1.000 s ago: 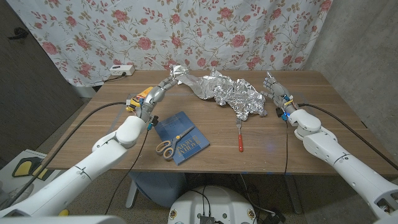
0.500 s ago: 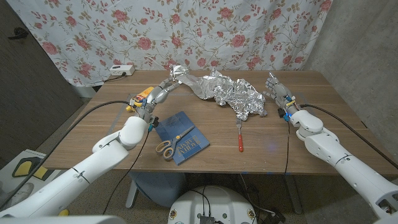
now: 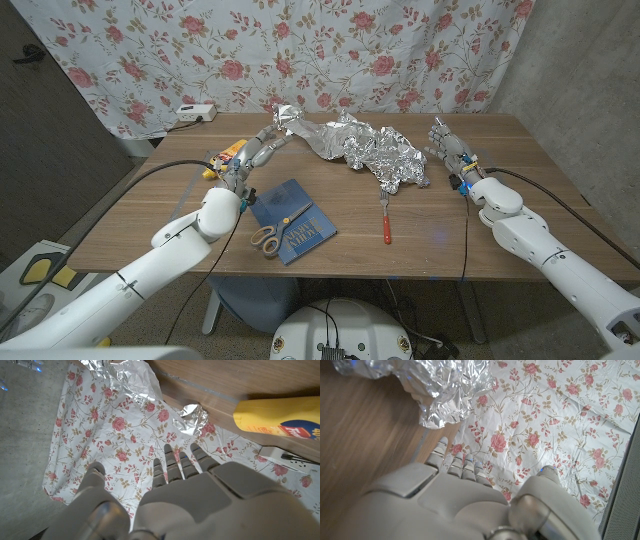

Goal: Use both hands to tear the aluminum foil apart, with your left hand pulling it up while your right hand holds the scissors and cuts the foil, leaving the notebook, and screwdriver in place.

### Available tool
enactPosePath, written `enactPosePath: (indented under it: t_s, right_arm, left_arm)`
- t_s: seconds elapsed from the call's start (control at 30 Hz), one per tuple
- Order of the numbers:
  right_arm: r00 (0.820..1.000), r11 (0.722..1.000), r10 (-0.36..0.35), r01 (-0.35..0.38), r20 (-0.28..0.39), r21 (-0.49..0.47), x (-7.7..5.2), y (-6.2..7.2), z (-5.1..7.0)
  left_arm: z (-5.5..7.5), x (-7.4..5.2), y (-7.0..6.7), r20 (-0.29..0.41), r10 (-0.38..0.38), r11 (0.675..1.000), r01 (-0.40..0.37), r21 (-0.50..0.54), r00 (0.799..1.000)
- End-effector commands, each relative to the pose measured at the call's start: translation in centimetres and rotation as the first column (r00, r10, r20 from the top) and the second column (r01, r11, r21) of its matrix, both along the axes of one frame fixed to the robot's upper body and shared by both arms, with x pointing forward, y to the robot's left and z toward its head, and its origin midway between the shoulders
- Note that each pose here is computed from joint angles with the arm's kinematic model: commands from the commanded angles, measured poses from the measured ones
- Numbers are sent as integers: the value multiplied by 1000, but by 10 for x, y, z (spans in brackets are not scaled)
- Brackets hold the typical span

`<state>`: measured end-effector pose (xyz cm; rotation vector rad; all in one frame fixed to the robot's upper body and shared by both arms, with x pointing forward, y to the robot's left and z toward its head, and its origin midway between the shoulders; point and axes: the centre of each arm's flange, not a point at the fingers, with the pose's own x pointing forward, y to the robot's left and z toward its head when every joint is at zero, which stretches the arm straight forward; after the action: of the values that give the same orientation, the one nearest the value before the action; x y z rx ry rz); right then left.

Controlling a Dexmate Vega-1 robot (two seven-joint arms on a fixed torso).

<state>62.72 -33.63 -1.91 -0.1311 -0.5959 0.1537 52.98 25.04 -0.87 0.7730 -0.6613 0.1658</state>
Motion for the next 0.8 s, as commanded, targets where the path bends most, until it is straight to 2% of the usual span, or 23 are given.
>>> enactPosePath:
  t_s: [0.03, 0.3, 0.63, 0.8]
  right_arm:
    - [1000, 1000, -12, 12, 13, -14, -1, 1, 0]
    - [1000, 1000, -22, 22, 10, -15, -3, 0, -1]
    - [999, 999, -29, 30, 13, -30, -5, 2, -1]
    - [999, 999, -33, 33, 9, -29, -6, 1, -1]
  left_arm:
    - [3, -15, -5, 12, 77, 995, -77, 58, 997]
    - [1, -22, -7, 11, 135, 985, -136, 104, 991]
    - [2, -30, -13, 25, 160, 977, -162, 139, 987]
    - [6, -35, -16, -3, 165, 973, -162, 162, 986]
